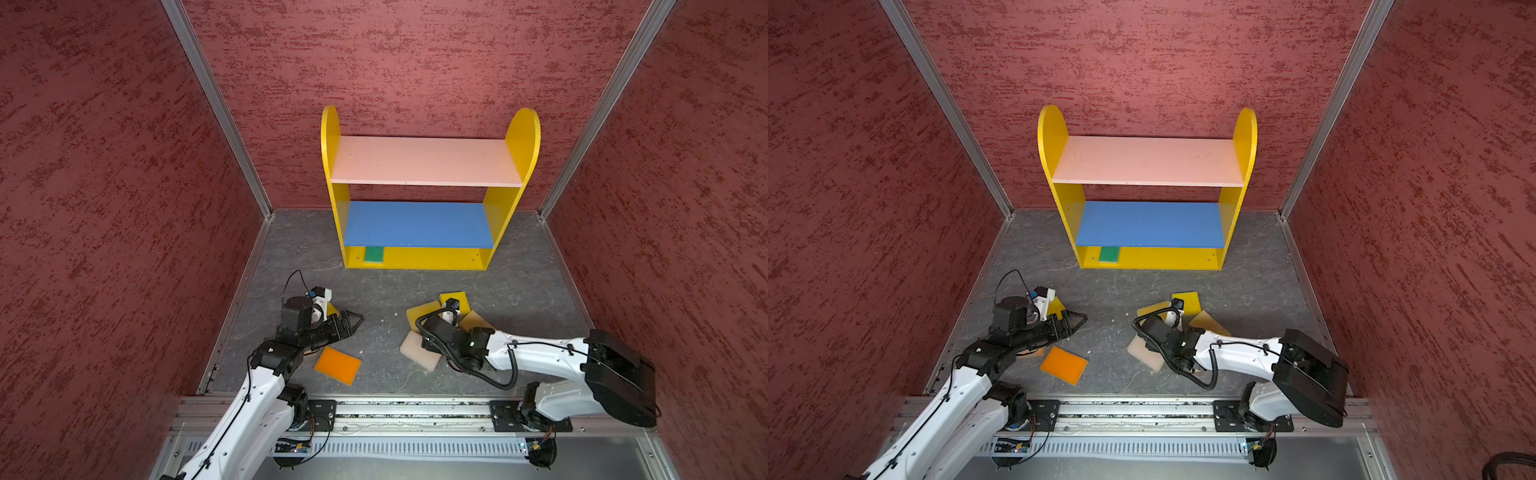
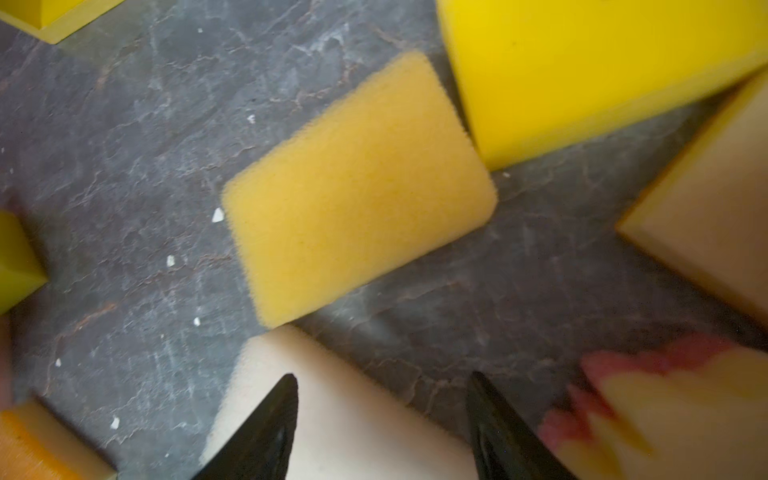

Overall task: Place and organize the cleaning sponges onto the shelf
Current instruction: 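Open and draw back the right gripper while the left gripper lifts, then lower the right gripper onto the flower sponge while the left hovers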

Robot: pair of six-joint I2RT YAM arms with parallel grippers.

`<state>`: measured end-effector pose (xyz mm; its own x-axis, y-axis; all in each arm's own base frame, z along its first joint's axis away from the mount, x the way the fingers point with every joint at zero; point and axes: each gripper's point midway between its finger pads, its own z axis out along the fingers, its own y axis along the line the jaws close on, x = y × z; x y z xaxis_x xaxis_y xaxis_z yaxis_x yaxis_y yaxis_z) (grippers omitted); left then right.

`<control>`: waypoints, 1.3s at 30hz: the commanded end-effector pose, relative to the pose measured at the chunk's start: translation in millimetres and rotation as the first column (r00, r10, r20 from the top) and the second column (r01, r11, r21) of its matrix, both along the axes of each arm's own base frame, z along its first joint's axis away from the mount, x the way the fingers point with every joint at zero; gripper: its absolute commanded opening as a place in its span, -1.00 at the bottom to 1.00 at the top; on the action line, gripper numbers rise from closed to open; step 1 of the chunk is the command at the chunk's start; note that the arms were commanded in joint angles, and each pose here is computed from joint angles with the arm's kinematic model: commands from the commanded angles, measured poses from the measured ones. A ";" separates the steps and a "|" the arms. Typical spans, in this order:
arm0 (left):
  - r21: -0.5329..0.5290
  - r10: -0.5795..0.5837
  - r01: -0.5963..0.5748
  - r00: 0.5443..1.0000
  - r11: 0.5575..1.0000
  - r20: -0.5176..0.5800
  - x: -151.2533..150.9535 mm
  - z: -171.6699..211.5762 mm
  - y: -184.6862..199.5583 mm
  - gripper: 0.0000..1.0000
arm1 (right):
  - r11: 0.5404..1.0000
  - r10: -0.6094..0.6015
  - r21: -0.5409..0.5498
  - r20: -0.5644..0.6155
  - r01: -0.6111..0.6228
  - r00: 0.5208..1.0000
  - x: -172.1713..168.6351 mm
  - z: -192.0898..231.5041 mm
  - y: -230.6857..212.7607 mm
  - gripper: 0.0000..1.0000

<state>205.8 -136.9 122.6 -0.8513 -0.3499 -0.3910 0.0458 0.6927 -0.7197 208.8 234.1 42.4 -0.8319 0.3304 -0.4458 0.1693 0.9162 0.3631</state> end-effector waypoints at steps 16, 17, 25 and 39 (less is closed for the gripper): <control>0.055 0.082 -0.081 0.996 0.995 -0.027 14.6 -8.8 8.7 0.79 | 0.937 0.264 0.201 0.132 -0.287 0.955 97.2 16.1 98.4 0.23; 0.058 0.086 -0.084 0.996 0.995 -0.033 18.2 -10.3 8.1 0.78 | 0.929 0.278 0.212 0.146 -0.305 0.949 96.4 19.2 100.9 0.22; 0.131 0.075 -0.067 0.996 0.989 -0.056 39.4 -20.8 -12.1 0.78 | 0.963 0.259 0.033 0.180 -0.269 0.949 74.9 38.2 27.8 0.36; 0.218 0.053 -0.034 0.995 0.975 -0.081 73.5 -46.0 -63.6 0.77 | 0.995 0.045 0.081 0.133 -0.056 0.990 59.9 39.2 -90.5 0.13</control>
